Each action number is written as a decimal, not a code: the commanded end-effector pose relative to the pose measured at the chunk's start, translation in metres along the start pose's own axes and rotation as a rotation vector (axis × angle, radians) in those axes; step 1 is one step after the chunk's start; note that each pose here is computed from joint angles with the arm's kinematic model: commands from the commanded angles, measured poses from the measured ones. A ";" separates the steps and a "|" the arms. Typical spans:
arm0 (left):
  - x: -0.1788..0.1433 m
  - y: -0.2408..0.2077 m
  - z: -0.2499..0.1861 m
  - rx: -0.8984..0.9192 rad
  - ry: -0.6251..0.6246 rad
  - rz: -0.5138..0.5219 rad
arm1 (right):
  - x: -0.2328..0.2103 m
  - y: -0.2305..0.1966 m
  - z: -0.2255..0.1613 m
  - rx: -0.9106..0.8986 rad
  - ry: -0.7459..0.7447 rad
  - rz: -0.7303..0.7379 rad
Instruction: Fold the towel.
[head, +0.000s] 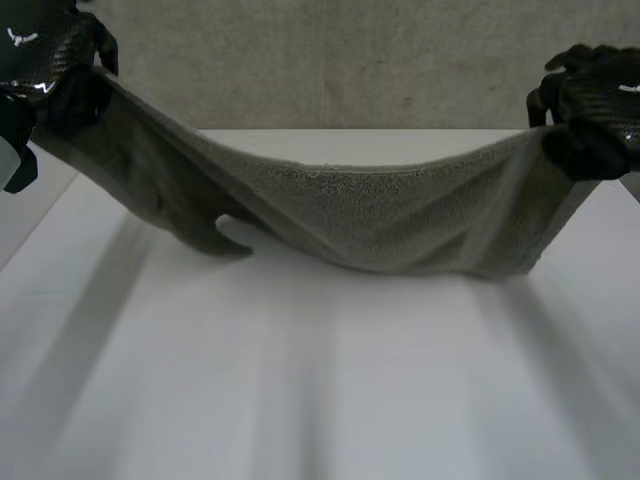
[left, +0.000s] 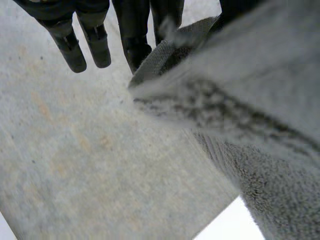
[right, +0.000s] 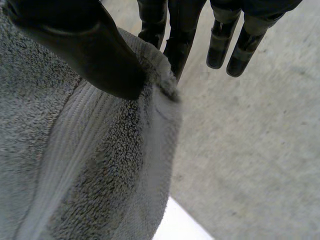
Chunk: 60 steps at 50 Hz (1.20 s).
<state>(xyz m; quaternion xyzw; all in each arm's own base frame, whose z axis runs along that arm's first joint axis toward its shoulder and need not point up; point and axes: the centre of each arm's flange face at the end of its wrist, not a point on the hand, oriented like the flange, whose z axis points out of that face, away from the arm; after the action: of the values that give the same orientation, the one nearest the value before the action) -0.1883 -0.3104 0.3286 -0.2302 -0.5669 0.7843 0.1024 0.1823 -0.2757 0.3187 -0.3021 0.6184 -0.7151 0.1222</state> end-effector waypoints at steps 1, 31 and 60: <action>0.005 0.069 0.012 -0.174 0.028 -0.056 | -0.006 0.044 0.032 -0.120 -0.050 0.016; -0.019 -0.029 0.120 0.169 -0.035 -0.092 | 0.005 -0.047 0.111 0.238 0.176 -0.120; 0.015 0.087 -0.023 -0.228 0.119 0.084 | 0.022 0.036 -0.001 -0.059 0.075 -0.066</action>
<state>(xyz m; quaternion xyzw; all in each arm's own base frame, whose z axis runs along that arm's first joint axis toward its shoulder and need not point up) -0.1950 -0.3391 0.2069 -0.3123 -0.6521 0.6861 0.0807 0.1864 -0.3059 0.2534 -0.3285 0.6351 -0.6932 0.0904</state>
